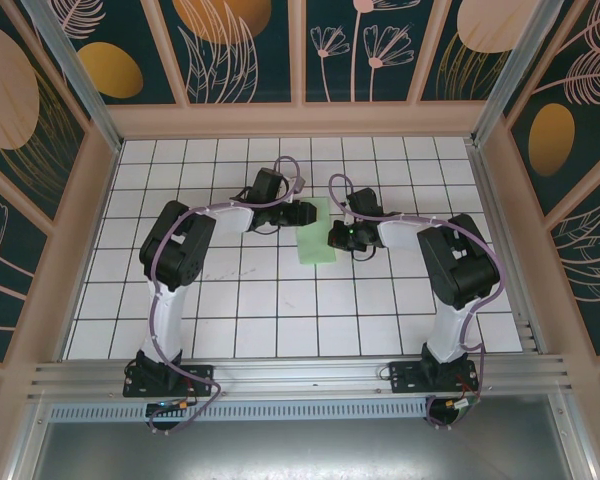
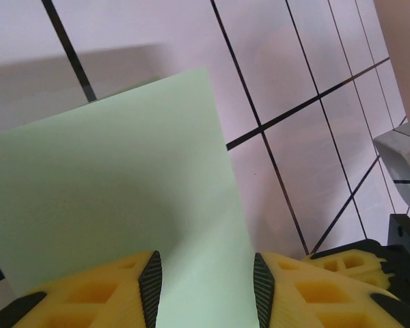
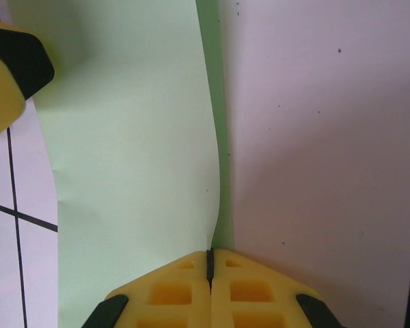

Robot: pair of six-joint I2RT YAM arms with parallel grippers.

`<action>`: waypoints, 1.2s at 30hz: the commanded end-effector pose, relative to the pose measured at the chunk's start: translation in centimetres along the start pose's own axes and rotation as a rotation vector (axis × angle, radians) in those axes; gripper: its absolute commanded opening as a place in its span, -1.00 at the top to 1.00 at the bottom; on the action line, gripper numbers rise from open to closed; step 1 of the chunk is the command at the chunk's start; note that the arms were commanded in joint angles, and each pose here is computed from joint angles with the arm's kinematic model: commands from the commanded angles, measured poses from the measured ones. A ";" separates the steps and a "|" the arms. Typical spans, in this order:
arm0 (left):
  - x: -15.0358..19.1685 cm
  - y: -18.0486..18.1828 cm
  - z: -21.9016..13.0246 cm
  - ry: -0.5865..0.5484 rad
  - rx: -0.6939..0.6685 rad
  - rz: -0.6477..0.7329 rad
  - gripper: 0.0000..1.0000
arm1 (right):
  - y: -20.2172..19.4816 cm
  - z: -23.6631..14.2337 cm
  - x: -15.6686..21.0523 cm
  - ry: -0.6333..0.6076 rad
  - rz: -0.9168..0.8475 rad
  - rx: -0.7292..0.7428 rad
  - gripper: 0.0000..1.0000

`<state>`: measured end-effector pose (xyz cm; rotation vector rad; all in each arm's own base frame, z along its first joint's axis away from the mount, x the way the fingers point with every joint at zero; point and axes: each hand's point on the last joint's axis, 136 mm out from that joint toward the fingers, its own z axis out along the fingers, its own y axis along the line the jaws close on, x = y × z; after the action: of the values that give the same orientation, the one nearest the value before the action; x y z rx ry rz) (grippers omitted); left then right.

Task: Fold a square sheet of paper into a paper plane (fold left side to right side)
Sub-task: Hold the square sheet of paper at the center of the table.

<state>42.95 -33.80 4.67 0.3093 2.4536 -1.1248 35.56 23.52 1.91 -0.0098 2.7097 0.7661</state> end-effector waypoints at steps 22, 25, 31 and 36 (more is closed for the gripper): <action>0.0 3.6 1.1 0.006 -0.079 -0.030 0.13 | -0.4 0.3 1.0 0.050 -0.012 0.029 0.73; 0.3 3.8 1.2 0.012 -0.082 -0.035 0.14 | 0.5 -0.3 0.6 0.034 -0.011 -0.008 0.63; 0.7 4.1 1.3 0.014 -0.083 -0.041 0.15 | 1.2 -2.0 -0.5 -0.008 -0.016 -0.020 0.42; 0.9 4.1 1.3 0.017 -0.081 -0.045 0.16 | 0.5 -3.2 -0.9 -0.034 -0.029 0.040 0.28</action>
<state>44.24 -33.08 3.21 0.2717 2.4730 -1.0814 35.24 23.17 3.58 -0.0153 2.7054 0.7515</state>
